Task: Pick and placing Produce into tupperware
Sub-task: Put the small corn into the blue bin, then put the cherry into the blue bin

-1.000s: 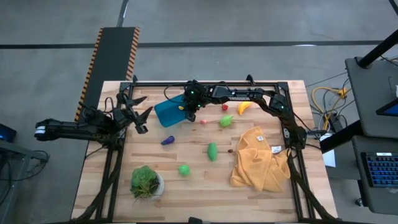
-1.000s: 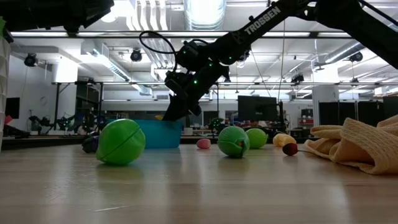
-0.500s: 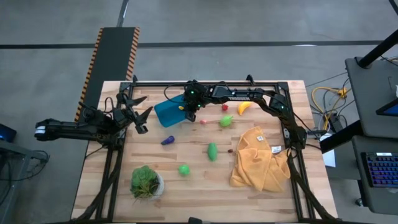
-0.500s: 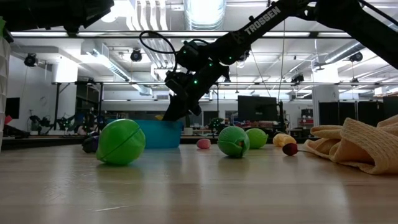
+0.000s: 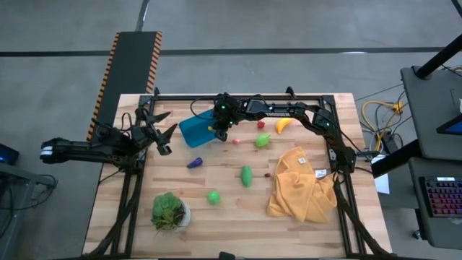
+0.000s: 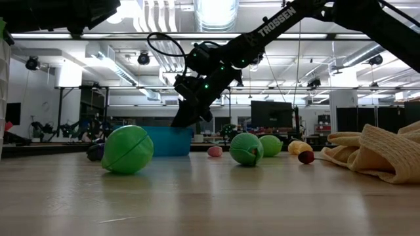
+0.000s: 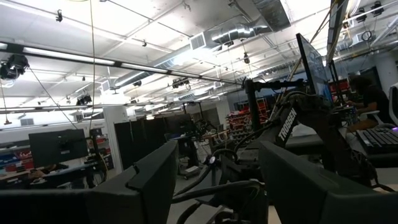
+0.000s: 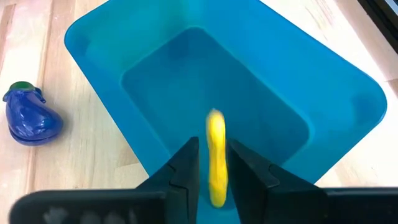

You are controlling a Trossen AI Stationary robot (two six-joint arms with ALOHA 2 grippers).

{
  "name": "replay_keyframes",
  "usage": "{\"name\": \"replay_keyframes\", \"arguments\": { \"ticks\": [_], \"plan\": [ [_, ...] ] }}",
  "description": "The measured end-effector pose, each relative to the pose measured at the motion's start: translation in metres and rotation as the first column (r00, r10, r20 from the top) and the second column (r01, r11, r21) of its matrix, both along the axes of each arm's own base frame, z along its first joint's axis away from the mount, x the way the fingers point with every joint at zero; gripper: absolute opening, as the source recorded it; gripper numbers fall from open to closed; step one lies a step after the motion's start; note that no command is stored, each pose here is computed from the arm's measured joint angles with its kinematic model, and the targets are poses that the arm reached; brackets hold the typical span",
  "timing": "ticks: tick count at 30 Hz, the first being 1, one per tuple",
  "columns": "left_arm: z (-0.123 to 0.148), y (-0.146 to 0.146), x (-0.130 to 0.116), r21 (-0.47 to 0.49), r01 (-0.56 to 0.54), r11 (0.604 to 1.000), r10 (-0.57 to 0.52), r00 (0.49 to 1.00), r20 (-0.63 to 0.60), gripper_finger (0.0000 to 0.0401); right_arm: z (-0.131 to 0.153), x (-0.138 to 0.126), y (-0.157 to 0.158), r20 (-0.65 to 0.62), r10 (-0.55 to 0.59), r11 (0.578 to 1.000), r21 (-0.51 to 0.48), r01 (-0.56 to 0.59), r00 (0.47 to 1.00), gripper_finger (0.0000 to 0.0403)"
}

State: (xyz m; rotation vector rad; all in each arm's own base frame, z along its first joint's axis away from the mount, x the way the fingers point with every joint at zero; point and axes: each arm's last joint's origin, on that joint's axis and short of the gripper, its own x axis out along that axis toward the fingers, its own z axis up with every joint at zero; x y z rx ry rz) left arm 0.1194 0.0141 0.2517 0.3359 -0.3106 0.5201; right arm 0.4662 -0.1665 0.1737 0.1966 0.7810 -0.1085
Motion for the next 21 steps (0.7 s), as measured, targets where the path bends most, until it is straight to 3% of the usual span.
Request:
{"name": "replay_keyframes", "arguments": {
  "ticks": [14, 21],
  "plan": [
    [0.000, 0.000, 0.000, 0.000, 0.000, 1.000, 0.000, 1.000, 0.000, 0.0209, 0.000, 0.000, -0.001, 0.004, -0.023, 1.000, 0.000, 0.023, 1.000, 0.0100],
    [0.000, 0.000, 0.000, 0.000, 0.000, 1.000, 0.000, 1.000, 0.000, 0.0209, 0.011, 0.010, 0.001, 0.175, 0.063, 0.995, 0.066, -0.075, 0.983, 0.0096]
  ]
}}
